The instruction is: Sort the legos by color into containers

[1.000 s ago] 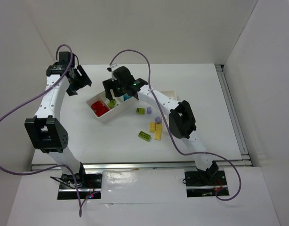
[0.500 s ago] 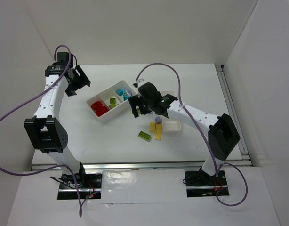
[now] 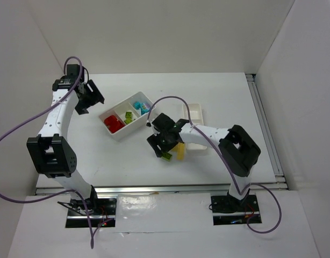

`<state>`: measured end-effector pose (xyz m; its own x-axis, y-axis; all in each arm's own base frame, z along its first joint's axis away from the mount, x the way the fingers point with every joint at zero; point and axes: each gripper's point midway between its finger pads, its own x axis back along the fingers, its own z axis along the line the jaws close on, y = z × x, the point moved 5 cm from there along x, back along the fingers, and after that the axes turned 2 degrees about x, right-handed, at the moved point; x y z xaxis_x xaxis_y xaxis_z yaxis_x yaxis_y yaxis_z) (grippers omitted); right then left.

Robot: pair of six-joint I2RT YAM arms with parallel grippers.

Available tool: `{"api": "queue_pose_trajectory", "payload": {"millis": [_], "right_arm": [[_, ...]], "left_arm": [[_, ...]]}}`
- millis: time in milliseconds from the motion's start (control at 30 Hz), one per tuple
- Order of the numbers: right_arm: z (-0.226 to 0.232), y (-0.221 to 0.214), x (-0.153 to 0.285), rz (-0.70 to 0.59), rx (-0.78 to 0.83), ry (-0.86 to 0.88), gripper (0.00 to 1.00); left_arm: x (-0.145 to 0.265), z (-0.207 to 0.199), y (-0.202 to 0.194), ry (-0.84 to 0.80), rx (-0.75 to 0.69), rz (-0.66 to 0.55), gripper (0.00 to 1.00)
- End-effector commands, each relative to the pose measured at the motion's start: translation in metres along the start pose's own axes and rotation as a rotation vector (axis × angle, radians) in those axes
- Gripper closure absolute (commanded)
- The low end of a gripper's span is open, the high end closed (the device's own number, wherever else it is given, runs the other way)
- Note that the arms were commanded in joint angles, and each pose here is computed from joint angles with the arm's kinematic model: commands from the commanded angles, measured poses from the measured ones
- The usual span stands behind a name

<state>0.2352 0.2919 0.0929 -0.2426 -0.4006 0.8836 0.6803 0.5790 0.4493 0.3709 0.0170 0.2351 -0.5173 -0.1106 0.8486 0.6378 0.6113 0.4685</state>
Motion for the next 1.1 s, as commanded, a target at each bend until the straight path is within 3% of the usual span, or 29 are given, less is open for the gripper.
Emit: {"api": "queue_pose_trajectory", "payload": {"millis": [0,167,233,267,400,633,933,1000,1033,1067], "right_arm": [[0.007,-0.004,-0.012,0.013,0.046,0.030,0.28],[-0.002,-0.009,-0.025,0.031,0.054,-0.026,0.35],[-0.004,-0.011,-0.028,0.041,0.054,-0.038,0.47],[-0.005,-0.006,-0.027,0.028,0.055,-0.045,0.60],[-0.001,0.022,-0.003,-0.036,0.048,-0.058,0.78],[0.011,0.116,0.052,-0.293,0.074,-0.069,0.78],[0.018,0.221,0.039,-0.520,0.075,-0.094,0.78],[0.017,0.235,0.032,-0.538,0.107,-0.077,0.77],[0.015,0.235,0.007,-0.502,0.107,-0.081,0.77],[0.014,0.253,0.016,-0.550,0.117,-0.067,0.76]], "left_arm": [[0.019,-0.005,0.011,-0.054,-0.003,-0.063,0.13],[0.017,-0.006,0.012,-0.054,-0.003,-0.063,0.13],[0.017,-0.006,0.012,-0.054,-0.003,-0.063,0.13],[0.017,-0.006,0.012,-0.054,-0.003,-0.063,0.13],[0.016,-0.007,0.014,-0.054,-0.003,-0.063,0.13],[0.020,-0.010,0.018,-0.065,-0.002,-0.078,0.13],[0.027,-0.005,0.012,-0.059,-0.003,-0.069,0.13],[0.027,-0.005,0.012,-0.058,-0.012,-0.070,0.13],[0.027,-0.005,0.012,-0.058,-0.012,-0.070,0.13],[0.027,-0.005,0.012,-0.058,-0.012,-0.070,0.13]]}}
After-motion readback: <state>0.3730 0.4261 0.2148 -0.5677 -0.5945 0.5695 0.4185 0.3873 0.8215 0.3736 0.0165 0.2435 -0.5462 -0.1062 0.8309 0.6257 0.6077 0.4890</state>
